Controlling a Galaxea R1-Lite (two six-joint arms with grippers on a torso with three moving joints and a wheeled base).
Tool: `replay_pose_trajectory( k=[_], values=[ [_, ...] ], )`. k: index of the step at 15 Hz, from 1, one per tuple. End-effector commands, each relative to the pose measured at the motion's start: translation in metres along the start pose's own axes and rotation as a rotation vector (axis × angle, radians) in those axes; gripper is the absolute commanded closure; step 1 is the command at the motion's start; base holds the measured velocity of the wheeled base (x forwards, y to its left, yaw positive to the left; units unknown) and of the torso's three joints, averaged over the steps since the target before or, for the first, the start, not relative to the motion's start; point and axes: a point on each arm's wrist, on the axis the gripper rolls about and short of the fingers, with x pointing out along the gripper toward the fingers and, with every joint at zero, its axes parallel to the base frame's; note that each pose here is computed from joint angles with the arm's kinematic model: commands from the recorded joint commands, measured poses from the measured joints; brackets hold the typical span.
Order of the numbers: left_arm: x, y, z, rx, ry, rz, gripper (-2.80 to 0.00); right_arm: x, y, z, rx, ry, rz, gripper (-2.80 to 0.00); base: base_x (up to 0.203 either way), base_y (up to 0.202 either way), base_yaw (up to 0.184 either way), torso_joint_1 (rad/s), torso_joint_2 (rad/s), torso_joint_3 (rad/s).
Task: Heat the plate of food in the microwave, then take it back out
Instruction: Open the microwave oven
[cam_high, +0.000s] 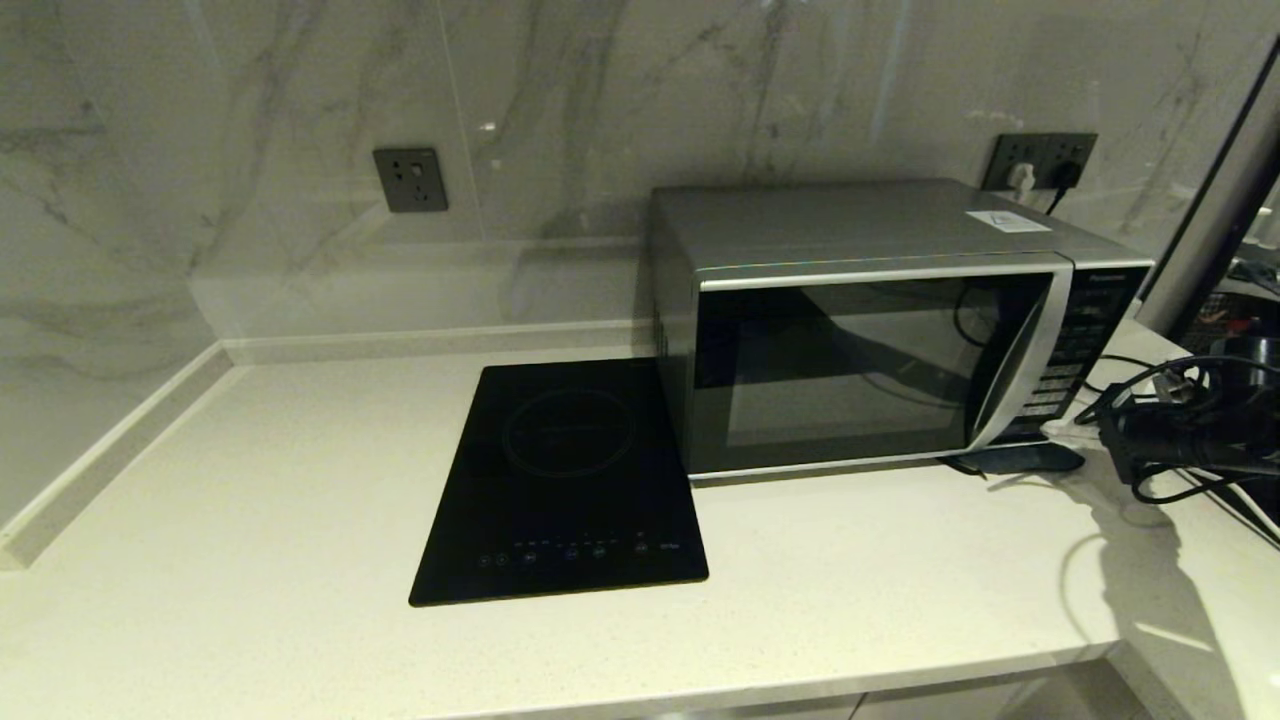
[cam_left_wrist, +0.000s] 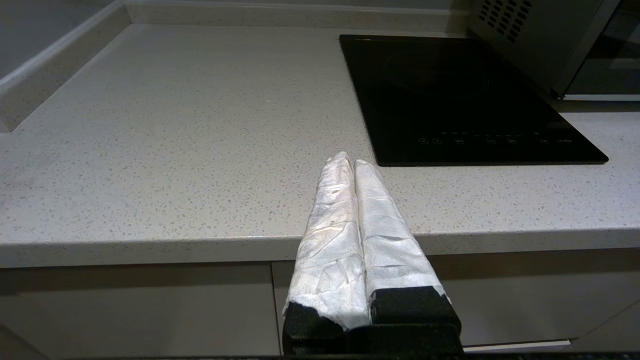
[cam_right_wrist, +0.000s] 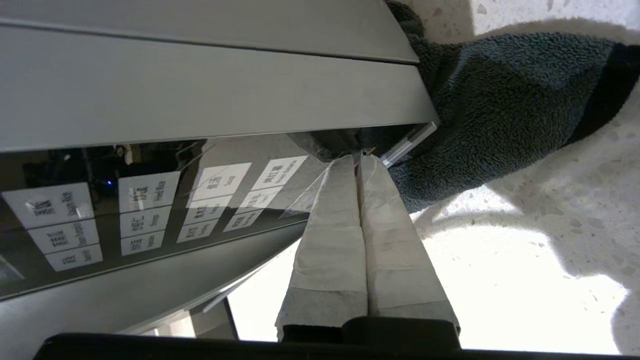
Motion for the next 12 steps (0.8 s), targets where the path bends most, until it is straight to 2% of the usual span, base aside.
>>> replay_pose_trajectory(
  k=[1, 7, 12],
  values=[
    [0.0, 0.0, 0.0, -0.002, 0.001, 0.001, 0.0, 0.003, 0.004, -0.001, -0.012, 0.004, 0.017, 0.0, 0.0, 0.0, 0.0, 0.0, 0.0, 0.0],
    [0.0, 0.0, 0.0, 0.0, 0.001, 0.001, 0.0, -0.024, 0.021, -0.009, -0.029, -0.011, 0.015, 0.0, 0.0, 0.0, 0.0, 0.0, 0.0, 0.0],
    [0.0, 0.0, 0.0, -0.001, 0.001, 0.001, 0.0, -0.085, 0.062, -0.019, -0.094, -0.104, 0.02, 0.0, 0.0, 0.0, 0.0, 0.0, 0.0, 0.0]
  ],
)
